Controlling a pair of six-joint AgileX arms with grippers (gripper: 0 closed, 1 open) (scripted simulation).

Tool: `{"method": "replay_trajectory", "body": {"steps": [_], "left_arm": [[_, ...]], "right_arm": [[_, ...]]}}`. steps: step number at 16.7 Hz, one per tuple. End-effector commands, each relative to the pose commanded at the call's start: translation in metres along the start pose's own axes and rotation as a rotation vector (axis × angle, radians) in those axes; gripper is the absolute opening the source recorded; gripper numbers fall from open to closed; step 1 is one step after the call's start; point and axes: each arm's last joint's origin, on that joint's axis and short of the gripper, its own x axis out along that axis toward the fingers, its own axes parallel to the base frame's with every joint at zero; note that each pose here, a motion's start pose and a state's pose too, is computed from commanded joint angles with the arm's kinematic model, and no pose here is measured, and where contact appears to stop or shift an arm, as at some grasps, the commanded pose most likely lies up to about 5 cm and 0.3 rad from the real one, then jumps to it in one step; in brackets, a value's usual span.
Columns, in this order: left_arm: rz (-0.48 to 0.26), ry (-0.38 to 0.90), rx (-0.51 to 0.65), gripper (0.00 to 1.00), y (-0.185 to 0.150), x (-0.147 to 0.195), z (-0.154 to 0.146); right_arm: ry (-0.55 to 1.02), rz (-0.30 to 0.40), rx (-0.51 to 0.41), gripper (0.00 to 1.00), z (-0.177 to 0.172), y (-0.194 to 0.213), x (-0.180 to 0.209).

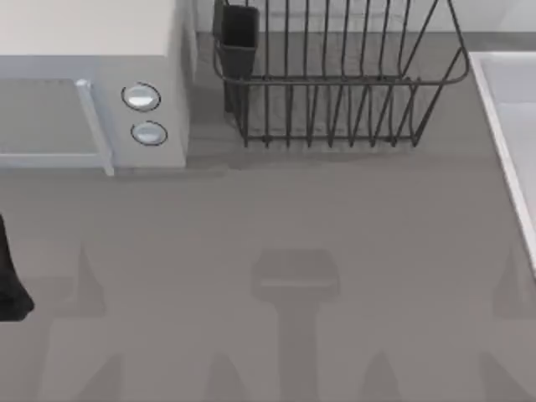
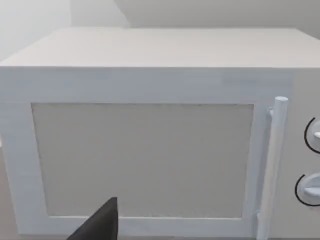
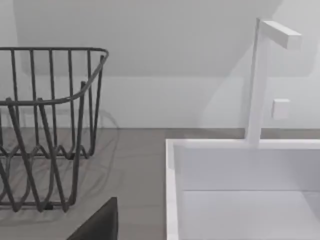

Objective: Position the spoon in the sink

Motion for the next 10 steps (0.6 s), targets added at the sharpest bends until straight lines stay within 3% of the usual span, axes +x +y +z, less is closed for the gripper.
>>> {"method": "replay_trajectory", "body": {"steps": [5,10], "left_arm": [[0.0,0.0,0.0,1.0,0.0,0.0,0.0],[0.0,0.0,0.0,1.0,0.0,0.0,0.0]], "right_arm": [[0.07,-0.014,-0.063,1.0,0.005,-0.002,0.001],[0.394,0.013,-0.358,1.0,0.022,-0.007,0.012]]}}
